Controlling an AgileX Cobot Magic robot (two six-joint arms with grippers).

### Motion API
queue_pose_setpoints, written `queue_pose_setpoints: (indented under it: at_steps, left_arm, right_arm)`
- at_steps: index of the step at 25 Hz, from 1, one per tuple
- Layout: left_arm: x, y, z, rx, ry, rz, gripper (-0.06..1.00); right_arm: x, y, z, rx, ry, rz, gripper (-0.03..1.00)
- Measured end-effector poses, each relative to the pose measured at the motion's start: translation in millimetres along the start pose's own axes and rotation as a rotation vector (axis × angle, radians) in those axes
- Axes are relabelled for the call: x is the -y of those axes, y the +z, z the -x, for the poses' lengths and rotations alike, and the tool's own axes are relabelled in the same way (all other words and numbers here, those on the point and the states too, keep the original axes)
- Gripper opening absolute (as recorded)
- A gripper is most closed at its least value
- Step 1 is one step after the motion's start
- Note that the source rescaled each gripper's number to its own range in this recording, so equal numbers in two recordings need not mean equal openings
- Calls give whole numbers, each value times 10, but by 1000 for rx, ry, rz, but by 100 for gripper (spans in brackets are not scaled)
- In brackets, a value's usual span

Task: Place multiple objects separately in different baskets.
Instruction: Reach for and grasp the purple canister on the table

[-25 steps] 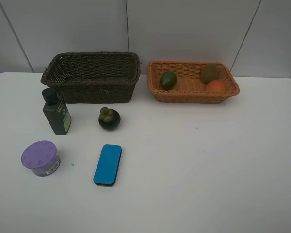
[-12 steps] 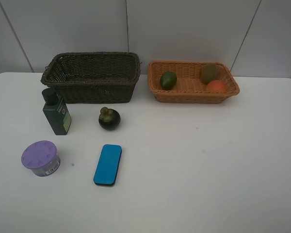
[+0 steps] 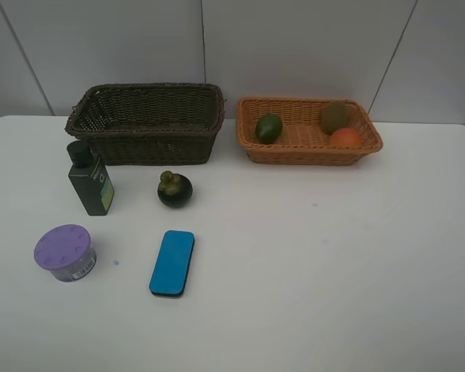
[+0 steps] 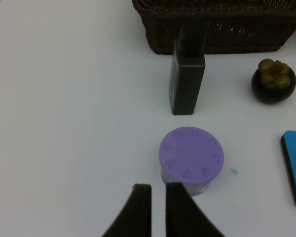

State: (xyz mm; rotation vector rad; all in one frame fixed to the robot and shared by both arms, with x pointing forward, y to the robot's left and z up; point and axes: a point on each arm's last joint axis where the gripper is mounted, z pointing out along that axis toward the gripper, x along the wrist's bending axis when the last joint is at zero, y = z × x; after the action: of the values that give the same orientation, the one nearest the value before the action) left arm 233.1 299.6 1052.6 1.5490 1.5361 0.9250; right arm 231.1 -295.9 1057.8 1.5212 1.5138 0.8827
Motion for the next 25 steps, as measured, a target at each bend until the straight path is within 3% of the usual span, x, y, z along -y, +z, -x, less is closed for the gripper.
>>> queue_pose_setpoints:
  at_steps: [25]
  left_arm:
    - [0, 0, 0, 0, 0, 0, 0]
  right_arm:
    - [0, 0, 1, 1, -1, 0, 100]
